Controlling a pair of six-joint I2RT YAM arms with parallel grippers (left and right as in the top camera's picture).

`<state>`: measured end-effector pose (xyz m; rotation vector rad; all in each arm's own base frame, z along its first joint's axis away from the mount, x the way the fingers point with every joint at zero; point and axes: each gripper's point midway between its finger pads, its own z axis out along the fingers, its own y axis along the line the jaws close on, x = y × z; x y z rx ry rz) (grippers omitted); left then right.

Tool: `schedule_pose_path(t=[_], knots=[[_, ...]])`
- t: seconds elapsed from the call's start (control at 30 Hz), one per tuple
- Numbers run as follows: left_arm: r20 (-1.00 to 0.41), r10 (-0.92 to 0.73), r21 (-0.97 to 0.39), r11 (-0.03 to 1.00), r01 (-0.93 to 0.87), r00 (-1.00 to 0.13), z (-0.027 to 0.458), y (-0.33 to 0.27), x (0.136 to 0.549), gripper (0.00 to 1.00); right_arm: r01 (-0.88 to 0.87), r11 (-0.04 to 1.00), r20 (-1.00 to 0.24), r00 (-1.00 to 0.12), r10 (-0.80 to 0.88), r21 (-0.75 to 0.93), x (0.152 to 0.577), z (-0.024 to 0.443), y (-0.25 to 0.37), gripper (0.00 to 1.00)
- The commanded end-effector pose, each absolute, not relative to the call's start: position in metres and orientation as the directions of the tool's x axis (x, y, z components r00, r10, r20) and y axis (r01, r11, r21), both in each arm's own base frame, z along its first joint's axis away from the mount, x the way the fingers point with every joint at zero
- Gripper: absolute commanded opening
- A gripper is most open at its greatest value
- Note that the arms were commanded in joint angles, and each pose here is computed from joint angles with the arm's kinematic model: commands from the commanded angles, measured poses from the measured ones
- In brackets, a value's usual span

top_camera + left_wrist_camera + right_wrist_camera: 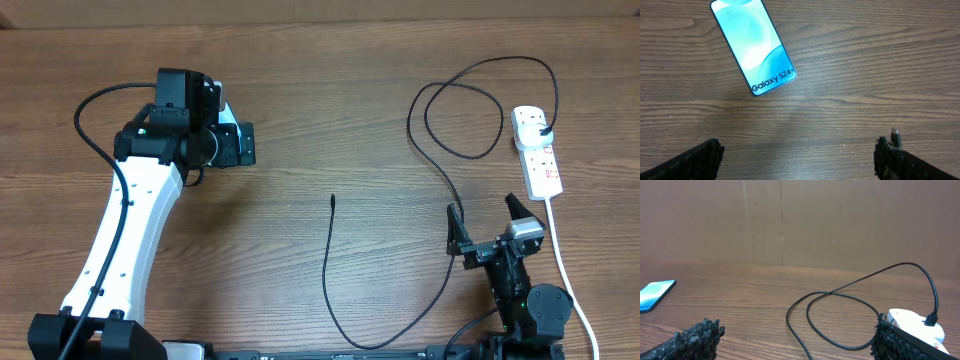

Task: Plug charger to phone and switch on socket
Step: 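Lower the left gripper and close it on the phone's edges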

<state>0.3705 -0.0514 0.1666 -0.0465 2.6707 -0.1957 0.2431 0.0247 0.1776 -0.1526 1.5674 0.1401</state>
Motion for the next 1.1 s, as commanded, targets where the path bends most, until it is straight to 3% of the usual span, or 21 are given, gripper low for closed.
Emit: schedule_pose_path(t=[0.0,0.33,0.63,1.07], knots=[[-0.447,-0.09,-0.15,0.988,-0.025,-0.89,0.174,-0.052,0.373,1.0,-0.186,0.982,-1.0,0.001,-0.009,-0.009,0.243,0.175,0.026,1.0],[-0.402,-0.24,-0.208,0.964,-0.167,-0.884,0.173,-0.054,0.397,1.0,-0.186,0.982,-1.0,0.0,-0.009,-0.009,0.243,0.175,0.026,1.0],[-0.285,-0.225,-0.176,0.968,-0.18,-0.932,0.147,-0.06,0.435,1.0,-0.186,0.982,-1.0,0.001,-0.009,-0.009,0.243,0.175,0.026,1.0],[-0.198,-0.305,-0.206,0.942,-0.265,-0.931,0.119,-0.064,0.436,1.0,-0.186,0.982,-1.0,0.001,-0.009,-0.009,0.243,0.175,0.026,1.0]])
